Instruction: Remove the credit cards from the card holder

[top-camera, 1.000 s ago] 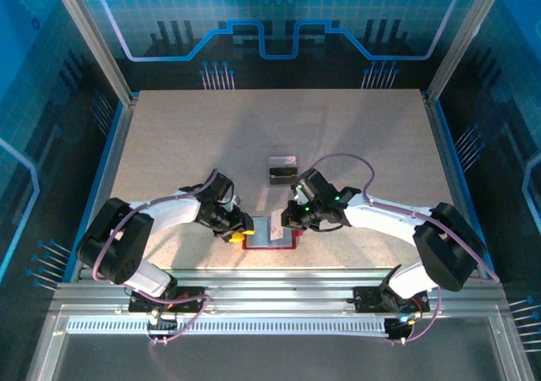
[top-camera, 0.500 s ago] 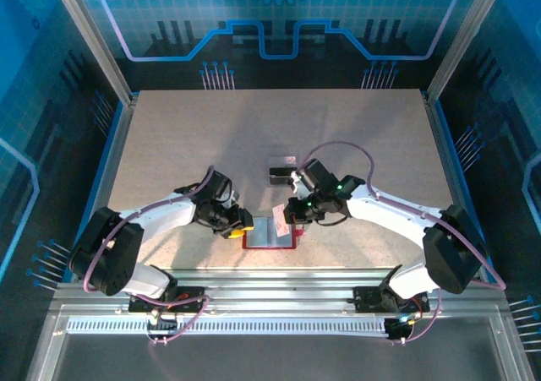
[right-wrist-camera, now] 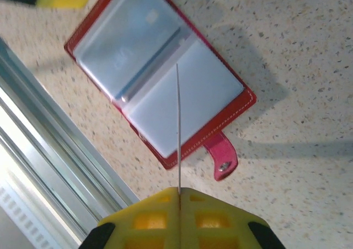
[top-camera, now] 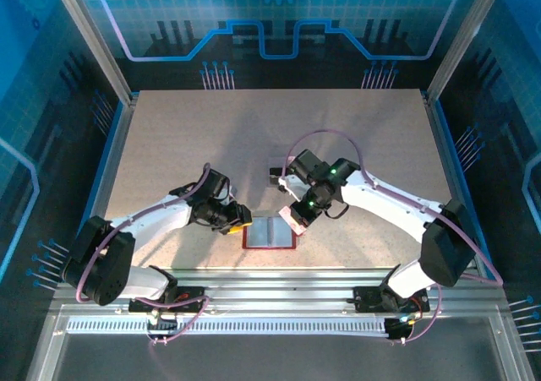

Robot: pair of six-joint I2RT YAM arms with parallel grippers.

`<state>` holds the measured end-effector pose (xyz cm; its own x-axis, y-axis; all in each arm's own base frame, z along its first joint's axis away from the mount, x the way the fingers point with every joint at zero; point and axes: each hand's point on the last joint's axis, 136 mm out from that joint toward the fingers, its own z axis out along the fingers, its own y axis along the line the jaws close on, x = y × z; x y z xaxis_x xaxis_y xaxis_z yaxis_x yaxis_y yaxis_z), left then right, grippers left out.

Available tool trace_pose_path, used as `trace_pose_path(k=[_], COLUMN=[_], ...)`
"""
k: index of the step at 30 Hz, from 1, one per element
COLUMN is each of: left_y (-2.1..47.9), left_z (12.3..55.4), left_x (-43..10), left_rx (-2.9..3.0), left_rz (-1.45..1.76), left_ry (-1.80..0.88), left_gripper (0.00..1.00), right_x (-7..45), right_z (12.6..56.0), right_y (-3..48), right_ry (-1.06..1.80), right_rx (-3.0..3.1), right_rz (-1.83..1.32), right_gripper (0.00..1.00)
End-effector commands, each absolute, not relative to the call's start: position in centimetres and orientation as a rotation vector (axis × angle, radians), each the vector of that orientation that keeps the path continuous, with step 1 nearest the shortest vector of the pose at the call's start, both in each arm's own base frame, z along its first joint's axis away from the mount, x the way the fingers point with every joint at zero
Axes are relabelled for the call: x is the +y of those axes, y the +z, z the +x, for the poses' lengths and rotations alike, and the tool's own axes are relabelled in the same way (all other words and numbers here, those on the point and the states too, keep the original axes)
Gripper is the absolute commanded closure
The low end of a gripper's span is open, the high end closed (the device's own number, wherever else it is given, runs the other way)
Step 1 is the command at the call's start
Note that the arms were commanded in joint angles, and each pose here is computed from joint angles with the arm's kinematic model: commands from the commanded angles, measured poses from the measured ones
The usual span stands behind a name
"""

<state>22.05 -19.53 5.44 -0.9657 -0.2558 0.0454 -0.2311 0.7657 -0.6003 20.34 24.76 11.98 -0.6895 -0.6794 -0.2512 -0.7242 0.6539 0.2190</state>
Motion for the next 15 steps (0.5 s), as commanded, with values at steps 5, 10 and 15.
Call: trace_pose_path(k=[5, 10, 15], left_y=[6.4, 6.6, 6.8], left_z=[22.3, 22.5, 22.5], left_x=[-19.3, -18.9, -18.8], left_rx=[2.875, 2.854, 2.844], left_rz=[-0.396, -0.414, -0.421], left_ry=[-0.989, -0.983, -0.989], left_gripper=[0.6, 0.6, 0.6], right_x=[22.7, 22.3, 22.7], right_z=[19.4, 19.8, 20.8], right_y=[11.4, 11.6, 12.6], right_ry=[0.213, 0.142, 0.105], right_rx=[2.637, 2.543, 2.426], right_rz=[-1.621, -1.799, -1.929], right_gripper=[1.0, 1.0, 1.0])
